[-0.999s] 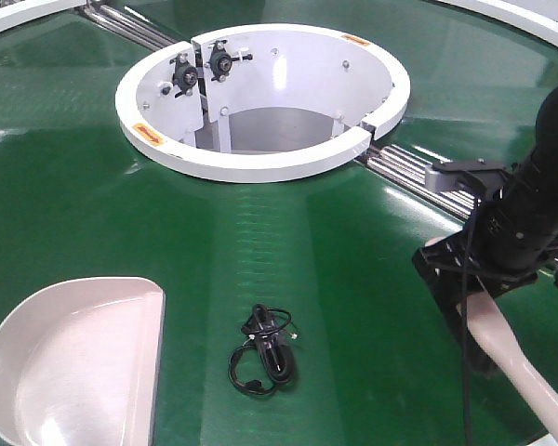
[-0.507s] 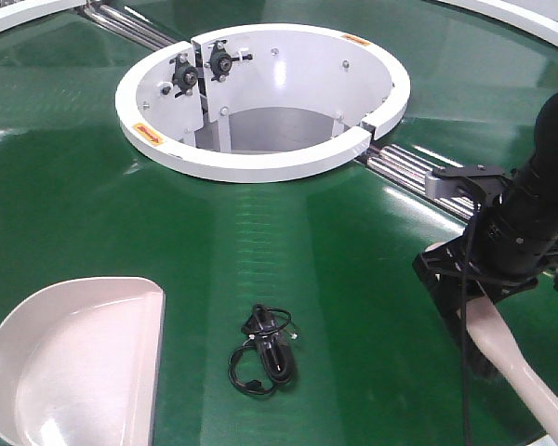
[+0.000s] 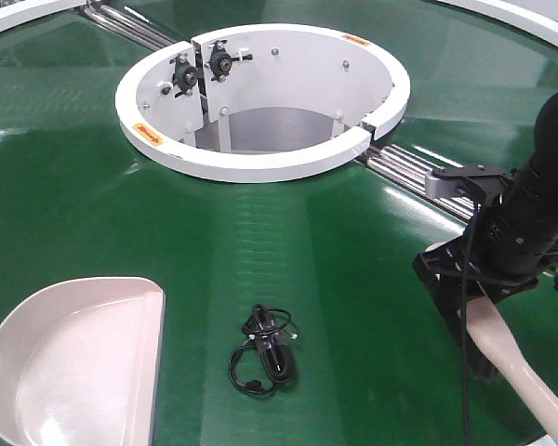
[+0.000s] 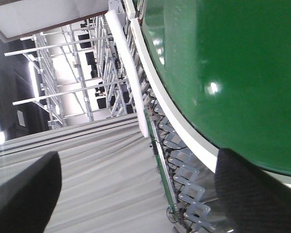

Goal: Clean and inspect green conveyor with broom and dustpan
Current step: 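Reach the left gripper to the cream dustpan handle and grasp it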

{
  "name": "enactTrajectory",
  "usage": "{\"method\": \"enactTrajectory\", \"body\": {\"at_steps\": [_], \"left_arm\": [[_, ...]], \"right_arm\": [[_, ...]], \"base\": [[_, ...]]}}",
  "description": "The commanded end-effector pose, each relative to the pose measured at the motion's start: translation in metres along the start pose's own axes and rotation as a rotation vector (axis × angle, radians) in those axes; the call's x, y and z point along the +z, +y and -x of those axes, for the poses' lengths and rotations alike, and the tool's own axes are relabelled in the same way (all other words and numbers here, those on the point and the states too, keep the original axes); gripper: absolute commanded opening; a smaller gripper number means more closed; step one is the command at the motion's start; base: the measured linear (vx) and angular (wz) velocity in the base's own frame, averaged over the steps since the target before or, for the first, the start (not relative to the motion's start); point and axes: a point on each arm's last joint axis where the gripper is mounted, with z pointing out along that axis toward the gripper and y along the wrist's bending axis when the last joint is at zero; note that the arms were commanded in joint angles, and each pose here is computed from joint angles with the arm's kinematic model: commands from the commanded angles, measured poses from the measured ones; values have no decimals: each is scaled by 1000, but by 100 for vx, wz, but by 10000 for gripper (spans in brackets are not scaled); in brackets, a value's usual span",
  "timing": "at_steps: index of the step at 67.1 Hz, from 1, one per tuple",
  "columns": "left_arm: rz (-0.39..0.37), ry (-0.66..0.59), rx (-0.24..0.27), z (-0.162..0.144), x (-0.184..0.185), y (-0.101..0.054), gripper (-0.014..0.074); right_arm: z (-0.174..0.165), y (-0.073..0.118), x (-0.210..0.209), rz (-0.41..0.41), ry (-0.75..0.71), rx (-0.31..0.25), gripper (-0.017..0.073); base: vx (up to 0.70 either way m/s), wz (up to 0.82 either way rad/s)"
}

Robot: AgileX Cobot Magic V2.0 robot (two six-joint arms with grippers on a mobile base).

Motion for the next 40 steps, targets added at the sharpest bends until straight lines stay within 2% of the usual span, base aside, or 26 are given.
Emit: {"method": "enactTrajectory", "body": {"at_steps": [1, 12, 26, 33, 40], "left_arm": [[85, -15, 10, 0, -4, 15, 590], [68, -12, 2, 0, -4, 14, 590], [-103, 47, -11, -6, -4, -1, 590], [-248, 82, -34, -8, -3, -7, 590], [-436, 140, -36, -12, 1, -12, 590]], "right_arm": [[-7, 3, -18, 4, -6, -19, -3], [-7, 3, -18, 4, -9, -19, -3], [-7, 3, -18, 4, -9, -19, -3], [-7, 3, -18, 4, -9, -19, -3], [-7, 3, -18, 5, -9, -19, -3]], "base": [[0, 0], [0, 0], [0, 0], [0, 0], [0, 0]]}}
